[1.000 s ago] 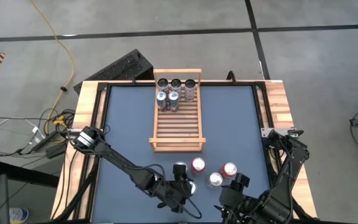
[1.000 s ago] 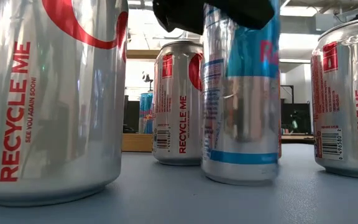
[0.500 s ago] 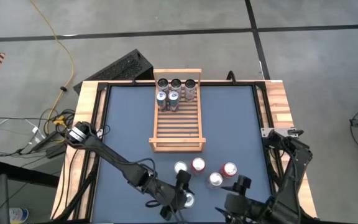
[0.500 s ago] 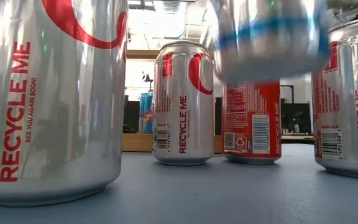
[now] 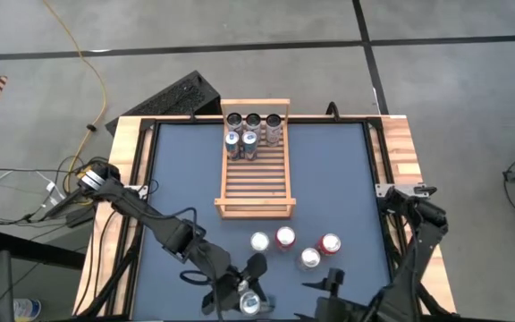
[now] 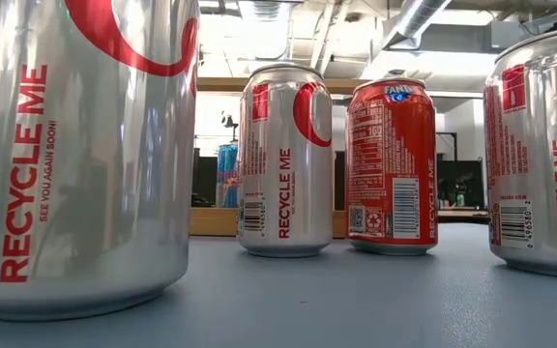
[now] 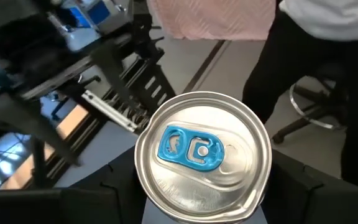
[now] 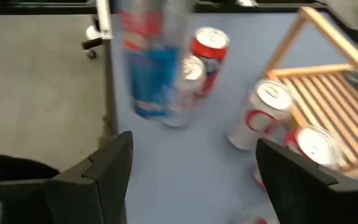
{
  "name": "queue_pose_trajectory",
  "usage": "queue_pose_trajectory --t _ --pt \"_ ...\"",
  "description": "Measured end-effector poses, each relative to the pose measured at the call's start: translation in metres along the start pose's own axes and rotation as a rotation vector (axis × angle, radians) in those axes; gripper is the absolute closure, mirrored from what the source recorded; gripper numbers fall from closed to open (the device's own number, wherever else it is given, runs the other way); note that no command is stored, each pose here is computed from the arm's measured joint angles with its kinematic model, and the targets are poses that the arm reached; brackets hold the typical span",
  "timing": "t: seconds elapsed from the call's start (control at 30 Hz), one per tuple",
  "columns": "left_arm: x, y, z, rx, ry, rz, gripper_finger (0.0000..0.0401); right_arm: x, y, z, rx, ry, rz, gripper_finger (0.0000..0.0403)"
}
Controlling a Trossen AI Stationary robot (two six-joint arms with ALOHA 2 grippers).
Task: Place canned beverage on shelf
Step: Put the blue soda can on the shelf aligned with the other blue soda cans
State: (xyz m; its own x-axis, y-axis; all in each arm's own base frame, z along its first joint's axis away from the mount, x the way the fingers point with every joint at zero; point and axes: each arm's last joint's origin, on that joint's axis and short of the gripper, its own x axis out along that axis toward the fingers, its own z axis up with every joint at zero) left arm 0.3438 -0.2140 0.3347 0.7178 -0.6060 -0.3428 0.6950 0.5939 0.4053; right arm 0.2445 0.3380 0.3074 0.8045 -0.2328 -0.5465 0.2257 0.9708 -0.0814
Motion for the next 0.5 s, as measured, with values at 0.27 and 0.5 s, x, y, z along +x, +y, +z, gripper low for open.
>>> queue_pose_trajectory --t 0.27,0.5 --pt "-0.016 0.001 0.004 0.002 0.037 -0.025 0.0180 0.015 0.005 0.028 -0.136 -0.107 0.055 0.0092" --pt "-0.045 -0.001 0.027 0.075 -0.097 -0.113 0.0180 0.022 0.010 0.042 -0.123 -0.152 0.129 0.0092"
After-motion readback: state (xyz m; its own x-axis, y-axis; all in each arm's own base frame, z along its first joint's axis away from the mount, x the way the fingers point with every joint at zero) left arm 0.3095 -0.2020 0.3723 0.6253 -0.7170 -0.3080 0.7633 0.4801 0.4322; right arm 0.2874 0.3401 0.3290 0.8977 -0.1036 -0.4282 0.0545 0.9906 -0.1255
